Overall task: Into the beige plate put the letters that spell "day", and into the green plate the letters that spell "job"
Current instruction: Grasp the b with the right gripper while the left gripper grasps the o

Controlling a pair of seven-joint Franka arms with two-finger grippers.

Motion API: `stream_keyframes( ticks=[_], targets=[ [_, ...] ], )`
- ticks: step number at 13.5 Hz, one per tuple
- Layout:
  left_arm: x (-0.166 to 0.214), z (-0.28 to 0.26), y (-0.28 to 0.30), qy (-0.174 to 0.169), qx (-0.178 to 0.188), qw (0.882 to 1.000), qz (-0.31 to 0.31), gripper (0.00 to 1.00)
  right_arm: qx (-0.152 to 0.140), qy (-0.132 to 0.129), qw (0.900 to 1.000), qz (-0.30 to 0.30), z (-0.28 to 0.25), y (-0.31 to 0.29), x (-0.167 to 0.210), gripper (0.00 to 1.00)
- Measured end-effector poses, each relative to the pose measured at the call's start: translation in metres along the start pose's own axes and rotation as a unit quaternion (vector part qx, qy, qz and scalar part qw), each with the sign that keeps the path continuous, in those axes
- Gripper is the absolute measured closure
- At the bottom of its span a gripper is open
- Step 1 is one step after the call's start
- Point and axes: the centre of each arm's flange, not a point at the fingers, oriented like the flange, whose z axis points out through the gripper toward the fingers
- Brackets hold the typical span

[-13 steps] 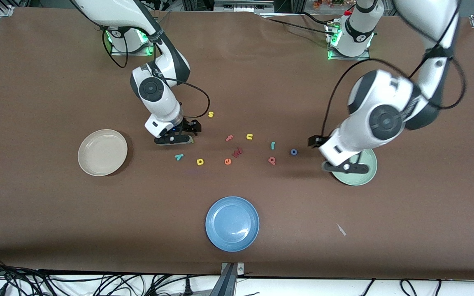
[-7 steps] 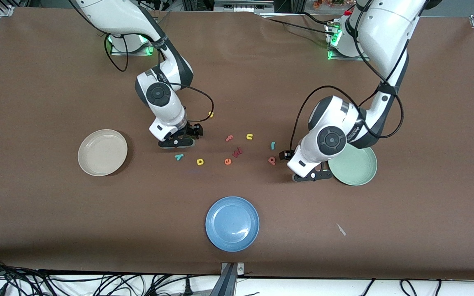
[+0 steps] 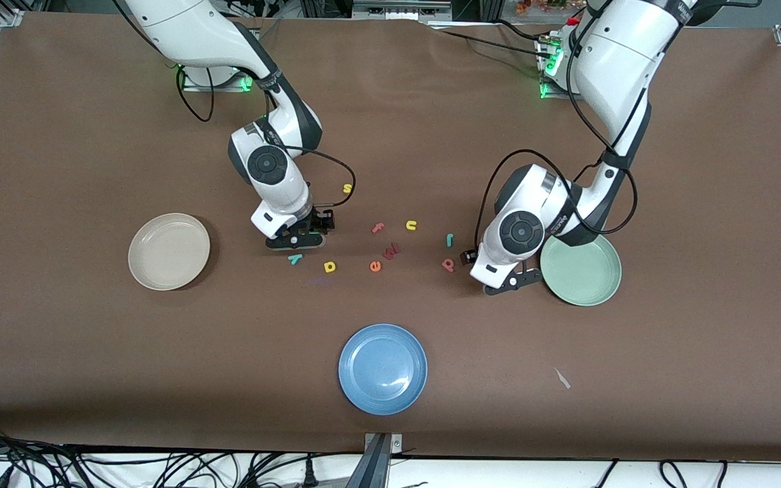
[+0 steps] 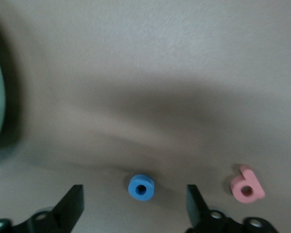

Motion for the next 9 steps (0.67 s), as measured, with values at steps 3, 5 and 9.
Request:
stream_keyframes(
  ticks=[3, 5, 9],
  targets=[
    [-0.007, 0.014, -0.001, 0.003, -0.004, 1.000, -0.022, 0.23, -0.002, -0.004, 1.000, 0.000, 0.005, 0.000, -0.001, 0.33],
    [-0.008, 0.022, -0.003, 0.010, -0.013, 1.000, -0.025, 0.30, -0.002, -0.004, 1.000, 0.000, 0.005, 0.000, 0.000, 0.39],
    [-0.011, 0.019, -0.001, 0.019, -0.024, 0.999, -0.027, 0.66, -0.004, -0.007, 1.000, 0.000, 0.005, 0.001, 0.001, 0.48]
  ],
)
